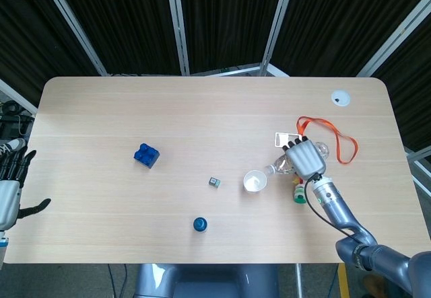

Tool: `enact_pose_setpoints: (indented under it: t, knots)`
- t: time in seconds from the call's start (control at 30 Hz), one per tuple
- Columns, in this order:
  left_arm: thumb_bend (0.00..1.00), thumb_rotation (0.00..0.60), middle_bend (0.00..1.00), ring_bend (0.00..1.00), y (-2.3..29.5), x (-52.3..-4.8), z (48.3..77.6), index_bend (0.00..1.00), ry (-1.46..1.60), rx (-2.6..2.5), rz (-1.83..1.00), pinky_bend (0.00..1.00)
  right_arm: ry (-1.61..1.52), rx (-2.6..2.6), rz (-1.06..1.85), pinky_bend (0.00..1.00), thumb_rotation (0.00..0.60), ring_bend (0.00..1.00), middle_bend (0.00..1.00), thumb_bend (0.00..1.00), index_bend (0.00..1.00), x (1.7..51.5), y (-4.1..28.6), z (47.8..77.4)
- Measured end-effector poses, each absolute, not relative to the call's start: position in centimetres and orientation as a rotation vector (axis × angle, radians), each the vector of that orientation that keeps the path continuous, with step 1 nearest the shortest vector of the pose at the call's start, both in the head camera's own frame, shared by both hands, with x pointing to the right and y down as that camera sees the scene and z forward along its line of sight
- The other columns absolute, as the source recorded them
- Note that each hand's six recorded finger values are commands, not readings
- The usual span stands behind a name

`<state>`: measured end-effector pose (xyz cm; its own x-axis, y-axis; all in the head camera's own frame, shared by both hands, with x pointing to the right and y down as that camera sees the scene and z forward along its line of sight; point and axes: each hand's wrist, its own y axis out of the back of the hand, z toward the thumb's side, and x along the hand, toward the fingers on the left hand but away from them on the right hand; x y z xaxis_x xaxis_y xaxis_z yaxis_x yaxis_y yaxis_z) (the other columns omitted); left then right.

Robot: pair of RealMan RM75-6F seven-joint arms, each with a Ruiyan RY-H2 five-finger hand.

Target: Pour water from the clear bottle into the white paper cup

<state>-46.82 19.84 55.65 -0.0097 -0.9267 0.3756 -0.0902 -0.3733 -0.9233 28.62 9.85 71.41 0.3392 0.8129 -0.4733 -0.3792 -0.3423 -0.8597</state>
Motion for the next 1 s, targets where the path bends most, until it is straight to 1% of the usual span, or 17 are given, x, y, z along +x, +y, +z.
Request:
enact_pose_setpoints:
  t: [0.33,1.0]
  knots:
    - [0.0,0.6,0.0,0.0,19.8,-46.9,55.6,0.0,1.089,-1.544,-1.471,0.0,-0.391,-1.419,1.312,0.54,0.6,0.58,0.61,0.44,0.51,27.4,10.0,71.4]
    - [0.0,0.6,0.0,0.0,19.8,-46.9,55.6,0.0,1.086,-1.545,-1.475,0.0,-0.346,-1.338,1.293,0.55,0.6,0.59,0.62,0.44,0.51,27.3,10.1,71.3]
